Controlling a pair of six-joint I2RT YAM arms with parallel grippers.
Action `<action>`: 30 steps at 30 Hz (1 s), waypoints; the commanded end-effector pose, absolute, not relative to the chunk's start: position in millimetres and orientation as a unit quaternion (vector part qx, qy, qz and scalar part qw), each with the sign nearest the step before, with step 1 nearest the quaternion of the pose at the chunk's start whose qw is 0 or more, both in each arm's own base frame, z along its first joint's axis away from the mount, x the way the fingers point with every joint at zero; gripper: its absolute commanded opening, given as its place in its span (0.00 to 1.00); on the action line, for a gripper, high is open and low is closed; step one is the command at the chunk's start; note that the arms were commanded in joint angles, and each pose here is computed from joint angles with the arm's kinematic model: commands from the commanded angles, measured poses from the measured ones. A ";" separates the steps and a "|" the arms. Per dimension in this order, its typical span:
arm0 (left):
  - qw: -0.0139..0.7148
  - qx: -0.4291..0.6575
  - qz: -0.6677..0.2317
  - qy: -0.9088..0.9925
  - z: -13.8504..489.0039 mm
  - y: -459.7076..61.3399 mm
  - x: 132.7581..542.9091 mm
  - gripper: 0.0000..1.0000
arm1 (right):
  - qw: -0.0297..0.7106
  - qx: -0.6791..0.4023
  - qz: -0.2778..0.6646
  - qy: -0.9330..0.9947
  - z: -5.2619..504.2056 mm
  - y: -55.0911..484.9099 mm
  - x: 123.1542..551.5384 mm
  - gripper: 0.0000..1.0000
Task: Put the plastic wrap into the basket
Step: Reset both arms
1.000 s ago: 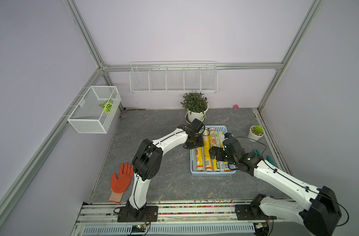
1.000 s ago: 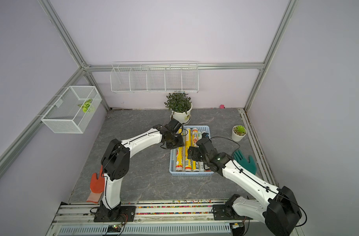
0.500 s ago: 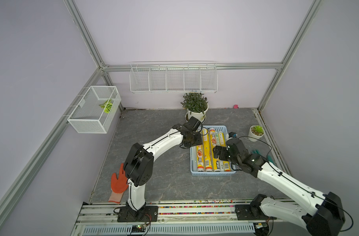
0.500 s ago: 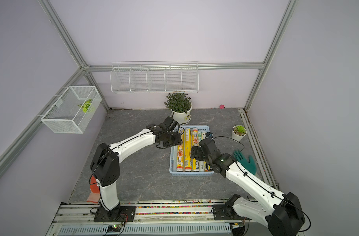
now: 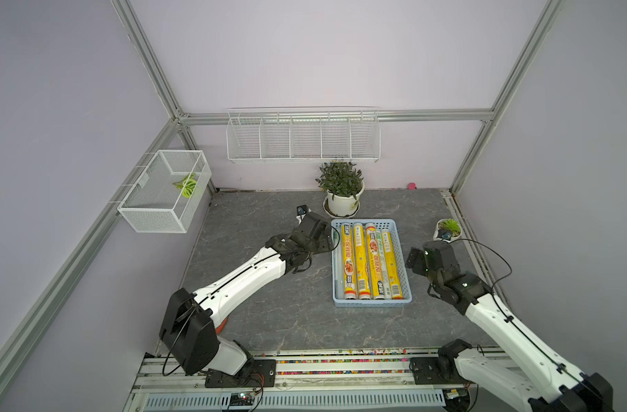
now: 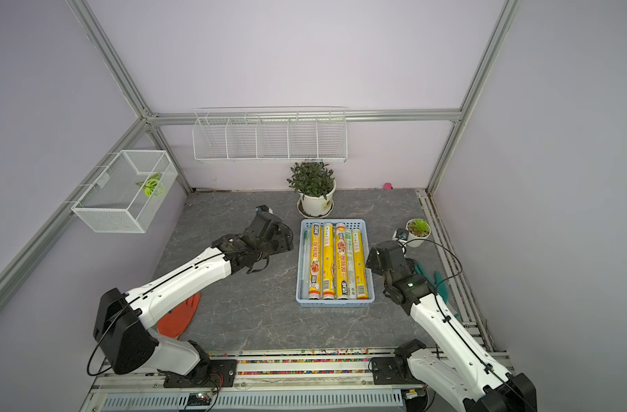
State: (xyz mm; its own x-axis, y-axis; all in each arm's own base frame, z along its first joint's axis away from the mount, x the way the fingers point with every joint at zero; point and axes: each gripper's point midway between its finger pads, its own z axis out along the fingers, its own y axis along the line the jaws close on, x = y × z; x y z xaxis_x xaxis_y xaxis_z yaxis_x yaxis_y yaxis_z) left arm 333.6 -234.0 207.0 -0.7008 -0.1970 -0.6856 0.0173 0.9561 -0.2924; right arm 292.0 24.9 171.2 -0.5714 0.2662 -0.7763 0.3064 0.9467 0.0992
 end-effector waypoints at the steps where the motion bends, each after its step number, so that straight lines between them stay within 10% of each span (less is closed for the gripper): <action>1: 0.455 -0.084 -0.074 0.883 222.4 -184.2 342.5 0.86 | 0.432 0.146 -0.025 0.890 159.3 16.6 298.1 0.97; 15: 0.550 -0.225 0.159 0.788 177.7 17.1 347.9 1.00 | 0.481 0.073 -0.166 0.857 104.8 -21.1 351.1 0.97; 30: 0.612 -0.061 0.127 0.778 143.1 -2.5 392.4 1.00 | 0.561 0.003 -0.101 0.822 108.0 2.8 389.7 0.97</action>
State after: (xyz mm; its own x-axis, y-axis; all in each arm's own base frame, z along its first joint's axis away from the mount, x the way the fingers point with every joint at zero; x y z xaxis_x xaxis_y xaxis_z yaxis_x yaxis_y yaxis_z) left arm 379.0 3.5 116.0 -0.3567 -0.0093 -0.9342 -0.3042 0.9466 0.1068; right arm 381.3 -0.1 101.4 -0.4389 -0.0844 -0.8946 0.1405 0.9769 -0.1611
